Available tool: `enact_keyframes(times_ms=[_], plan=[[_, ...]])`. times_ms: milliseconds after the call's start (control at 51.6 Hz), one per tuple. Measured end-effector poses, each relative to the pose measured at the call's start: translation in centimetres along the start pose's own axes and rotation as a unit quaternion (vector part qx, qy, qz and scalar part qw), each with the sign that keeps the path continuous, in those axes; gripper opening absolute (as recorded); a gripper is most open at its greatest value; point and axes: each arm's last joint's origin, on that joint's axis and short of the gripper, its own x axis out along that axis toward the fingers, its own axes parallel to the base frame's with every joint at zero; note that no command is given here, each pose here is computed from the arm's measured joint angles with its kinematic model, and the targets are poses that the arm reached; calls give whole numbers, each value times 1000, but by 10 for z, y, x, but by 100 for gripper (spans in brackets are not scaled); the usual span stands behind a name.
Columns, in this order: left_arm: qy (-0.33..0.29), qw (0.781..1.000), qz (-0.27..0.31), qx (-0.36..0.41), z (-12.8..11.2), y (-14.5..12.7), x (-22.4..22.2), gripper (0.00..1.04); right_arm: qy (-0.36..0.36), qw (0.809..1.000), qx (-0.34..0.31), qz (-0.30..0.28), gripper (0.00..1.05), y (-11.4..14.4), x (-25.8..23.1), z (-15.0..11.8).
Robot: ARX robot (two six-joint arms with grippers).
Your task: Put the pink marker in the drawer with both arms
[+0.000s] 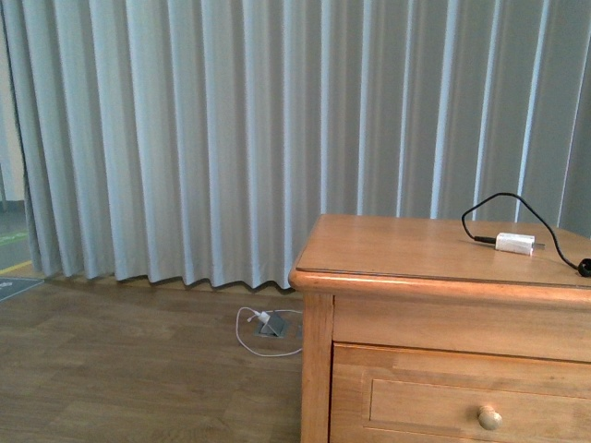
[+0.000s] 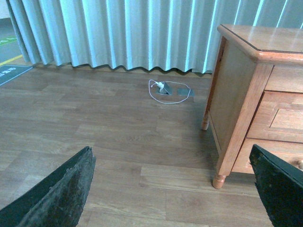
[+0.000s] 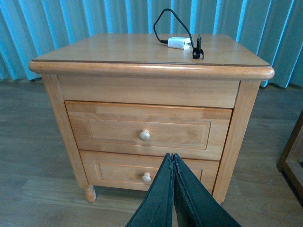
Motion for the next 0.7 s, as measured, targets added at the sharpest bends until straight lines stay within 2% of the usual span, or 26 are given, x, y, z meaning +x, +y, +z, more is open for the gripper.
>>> enact_keyframes(times_ms=[252,620,697], plan=[[0,1000,0,0,0,0,0,99,17,1000,0,0,1,0,-9,-5],[0,1000,0,0,0,0,0,99,2,1000,0,0,1,0,-13,-3],[0,1000,0,0,0,0,0,99,2,1000,-1,0,13,0,-13,-3]])
